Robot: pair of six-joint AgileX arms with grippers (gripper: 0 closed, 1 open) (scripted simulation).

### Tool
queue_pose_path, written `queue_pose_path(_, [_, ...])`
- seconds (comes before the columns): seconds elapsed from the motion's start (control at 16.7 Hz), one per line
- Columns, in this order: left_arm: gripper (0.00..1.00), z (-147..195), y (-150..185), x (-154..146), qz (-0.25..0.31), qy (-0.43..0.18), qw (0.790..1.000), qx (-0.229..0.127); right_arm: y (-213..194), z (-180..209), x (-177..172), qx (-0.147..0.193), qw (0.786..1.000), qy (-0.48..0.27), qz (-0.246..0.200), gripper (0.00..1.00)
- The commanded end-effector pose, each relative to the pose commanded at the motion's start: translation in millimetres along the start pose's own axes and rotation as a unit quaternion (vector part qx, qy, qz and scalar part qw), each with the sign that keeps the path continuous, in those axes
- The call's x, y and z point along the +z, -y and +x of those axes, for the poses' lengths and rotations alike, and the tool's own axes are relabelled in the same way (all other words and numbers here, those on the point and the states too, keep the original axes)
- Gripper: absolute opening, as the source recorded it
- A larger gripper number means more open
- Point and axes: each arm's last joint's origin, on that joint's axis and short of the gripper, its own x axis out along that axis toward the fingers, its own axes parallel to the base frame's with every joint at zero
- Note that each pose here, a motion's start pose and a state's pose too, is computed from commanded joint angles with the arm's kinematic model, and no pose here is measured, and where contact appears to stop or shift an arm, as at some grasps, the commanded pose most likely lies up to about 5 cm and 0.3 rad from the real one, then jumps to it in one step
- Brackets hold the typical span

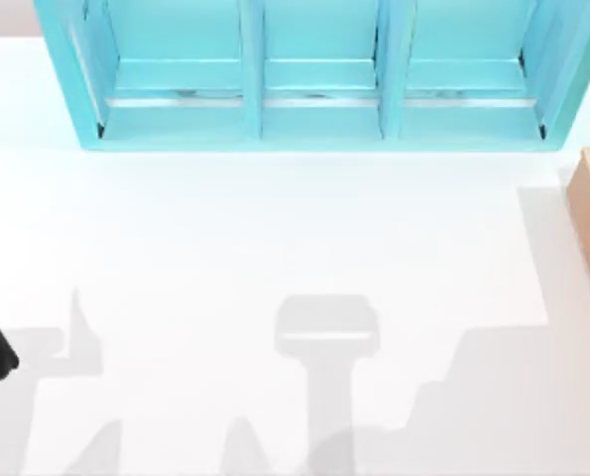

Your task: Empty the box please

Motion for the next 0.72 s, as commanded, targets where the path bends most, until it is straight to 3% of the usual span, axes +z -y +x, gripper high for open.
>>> queue_pose_path(0.24, [1.00,0,0,0,0.000,0.000,1.000,0.000,-2,2,4,0.002,1.000,-0.003,0.000,0.00])
queue_pose_path(0.42, [1.00,0,0,0,0.000,0.000,1.000,0.000,-20,6,28,0.003,1.000,-0.008,0.000,0.00])
queue_pose_path(0.72, [1.00,0,0,0,0.000,0.000,1.000,0.000,-102,22,90,0.000,1.000,-0.017,0.000,0.00])
